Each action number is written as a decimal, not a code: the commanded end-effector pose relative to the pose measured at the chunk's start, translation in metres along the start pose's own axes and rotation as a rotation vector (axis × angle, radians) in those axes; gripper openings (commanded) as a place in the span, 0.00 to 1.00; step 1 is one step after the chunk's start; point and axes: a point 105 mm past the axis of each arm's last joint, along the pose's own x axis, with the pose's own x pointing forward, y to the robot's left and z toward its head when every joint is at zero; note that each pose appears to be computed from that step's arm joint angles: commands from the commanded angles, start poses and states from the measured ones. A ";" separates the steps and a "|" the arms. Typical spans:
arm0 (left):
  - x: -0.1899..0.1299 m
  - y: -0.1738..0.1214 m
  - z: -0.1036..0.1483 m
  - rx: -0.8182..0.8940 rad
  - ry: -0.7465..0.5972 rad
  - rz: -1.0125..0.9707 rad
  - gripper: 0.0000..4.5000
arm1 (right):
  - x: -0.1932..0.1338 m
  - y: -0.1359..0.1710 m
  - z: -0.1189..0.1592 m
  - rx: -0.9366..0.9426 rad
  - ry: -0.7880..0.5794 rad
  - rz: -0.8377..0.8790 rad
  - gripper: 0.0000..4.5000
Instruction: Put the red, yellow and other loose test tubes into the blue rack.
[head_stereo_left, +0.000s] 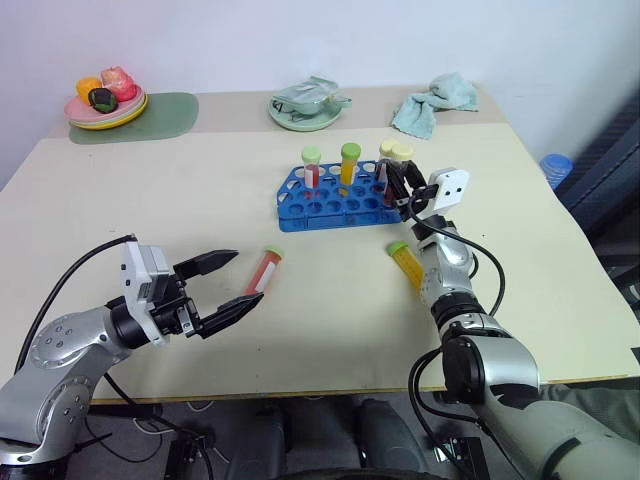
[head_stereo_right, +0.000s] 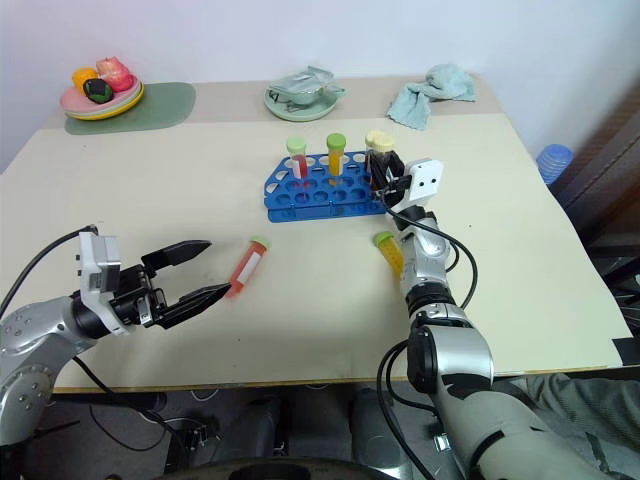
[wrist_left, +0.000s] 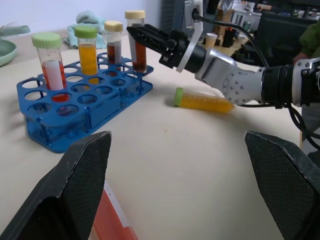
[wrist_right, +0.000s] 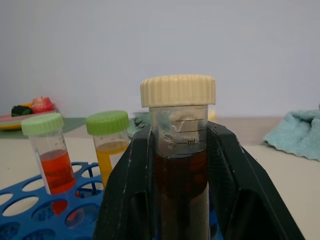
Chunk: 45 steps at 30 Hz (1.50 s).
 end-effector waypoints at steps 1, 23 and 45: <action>0.000 -0.004 0.009 0.037 -0.026 -0.009 0.97 | -0.005 -0.002 -0.006 0.003 0.023 -0.009 0.18; 0.007 -0.006 0.006 0.015 -0.041 -0.030 0.97 | 0.009 -0.015 0.051 -0.102 -0.136 -0.047 0.82; 0.018 -0.012 -0.001 -0.010 -0.047 -0.140 0.97 | -0.037 0.024 0.100 -0.059 0.309 0.315 0.82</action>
